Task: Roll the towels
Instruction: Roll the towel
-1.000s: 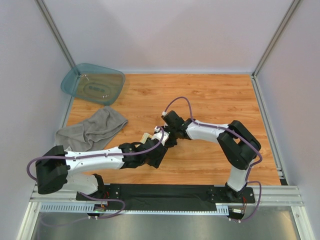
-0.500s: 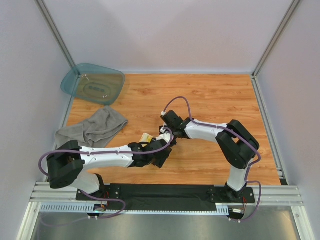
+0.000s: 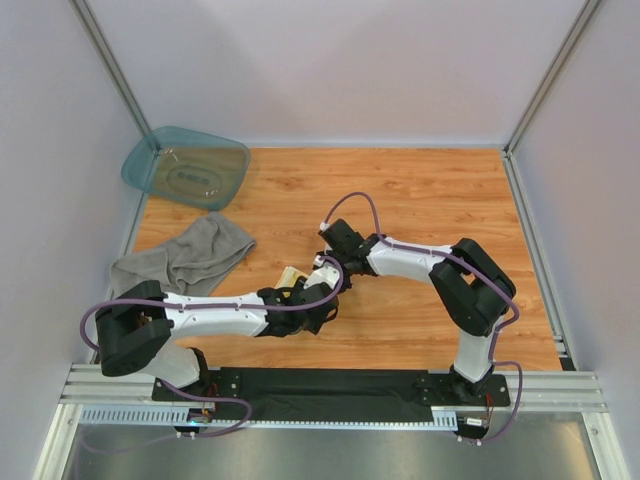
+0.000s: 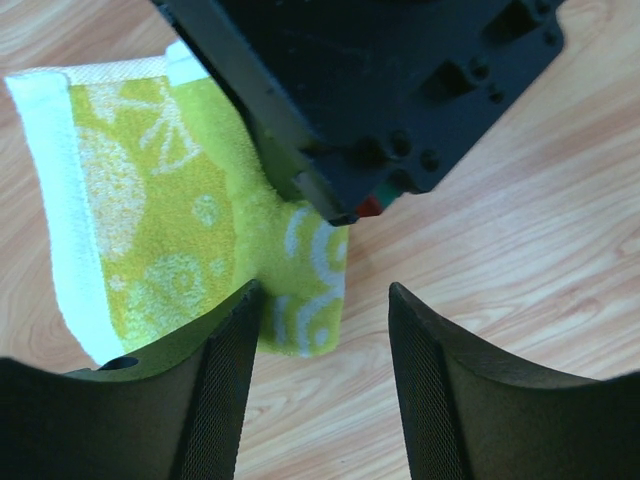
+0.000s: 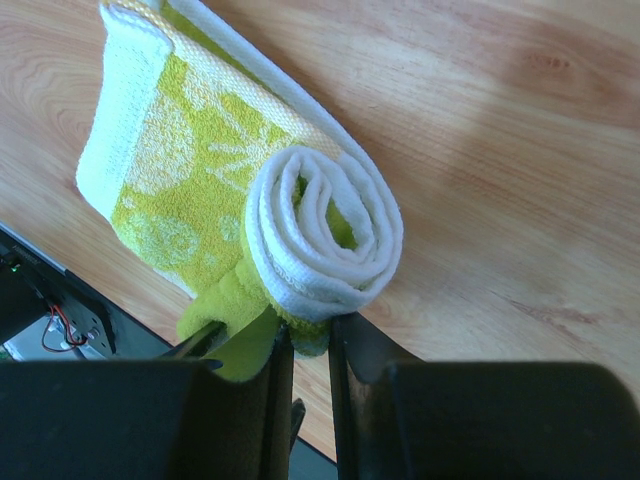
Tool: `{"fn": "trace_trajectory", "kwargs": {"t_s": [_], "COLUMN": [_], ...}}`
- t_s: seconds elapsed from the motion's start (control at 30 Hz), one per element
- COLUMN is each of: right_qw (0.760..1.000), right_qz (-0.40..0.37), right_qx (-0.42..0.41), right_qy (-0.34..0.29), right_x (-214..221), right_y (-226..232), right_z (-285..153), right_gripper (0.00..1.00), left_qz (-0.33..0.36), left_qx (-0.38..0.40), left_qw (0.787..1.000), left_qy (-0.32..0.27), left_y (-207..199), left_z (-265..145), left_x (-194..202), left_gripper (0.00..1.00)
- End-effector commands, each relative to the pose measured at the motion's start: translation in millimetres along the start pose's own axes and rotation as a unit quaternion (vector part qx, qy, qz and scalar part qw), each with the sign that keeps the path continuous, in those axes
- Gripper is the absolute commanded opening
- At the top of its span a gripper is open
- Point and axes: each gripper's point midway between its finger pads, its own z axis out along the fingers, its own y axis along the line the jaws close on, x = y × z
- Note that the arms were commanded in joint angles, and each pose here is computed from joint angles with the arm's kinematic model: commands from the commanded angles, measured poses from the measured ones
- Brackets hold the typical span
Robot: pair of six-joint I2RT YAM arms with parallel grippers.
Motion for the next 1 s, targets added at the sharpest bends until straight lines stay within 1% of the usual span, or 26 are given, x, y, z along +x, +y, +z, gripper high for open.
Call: {"fn": "trace_trajectory", "kwargs": {"t_s": [0.0,0.23,0.37,0.47,0.53,0.57,0.6,0.63,0.67,0.7,0.8,0.97], "right_qw": [0.999,0.998,0.998,0.998,0.998,0.998,0.998,0.998,0.998,0.998,0.998,0.998], "right_qz": [-0.009,-0.013,-0.015,-0.013,-0.013,-0.013,-0.012,-0.011,-0.011,-0.010,-0.009,-0.008], "right_qx": [0.046,0.048,0.045,0.047,0.048,0.047,0.048,0.047,0.047,0.049,0.048,0.043], "right_qy": [0.028,0.028,0.028,0.032,0.034,0.033,0.035,0.034,0.034,0.036,0.036,0.036], "right_x": [14,9,7,7,8,7,8,7,7,8,8,7], "right_y": [-22,-18,-14,-15,-15,-14,-15,-15,-15,-15,-15,-12], "right_z": [9,7,7,9,10,9,10,10,10,10,10,9], "right_gripper": [0.13,0.15,0.15,0.15,0.15,0.15,0.15,0.15,0.15,0.15,0.15,0.14], "left_qz": [0.009,0.006,0.005,0.011,0.018,0.029,0.033,0.040,0.052,0.057,0.076,0.091], "left_qx": [-0.047,-0.028,-0.026,-0.034,-0.043,-0.052,-0.050,-0.064,-0.071,-0.069,-0.074,-0.082], "left_qw": [0.999,0.999,0.999,0.999,0.999,0.998,0.998,0.997,0.996,0.996,0.994,0.992], "left_qy": [0.019,0.034,0.029,0.019,-0.002,0.001,-0.010,-0.016,-0.012,-0.020,-0.027,-0.016], "left_y": [21,19,18,18,14,17,11,13,15,9,2,-6], "left_z": [1,5,5,-3,-11,-16,-22,-24,-27,-31,-32,-18], "left_x": [19,40,40,31,14,13,2,-2,-2,-10,-17,-15], "left_gripper": [0.60,0.57,0.56,0.57,0.61,0.62,0.65,0.65,0.66,0.66,0.65,0.62]}}
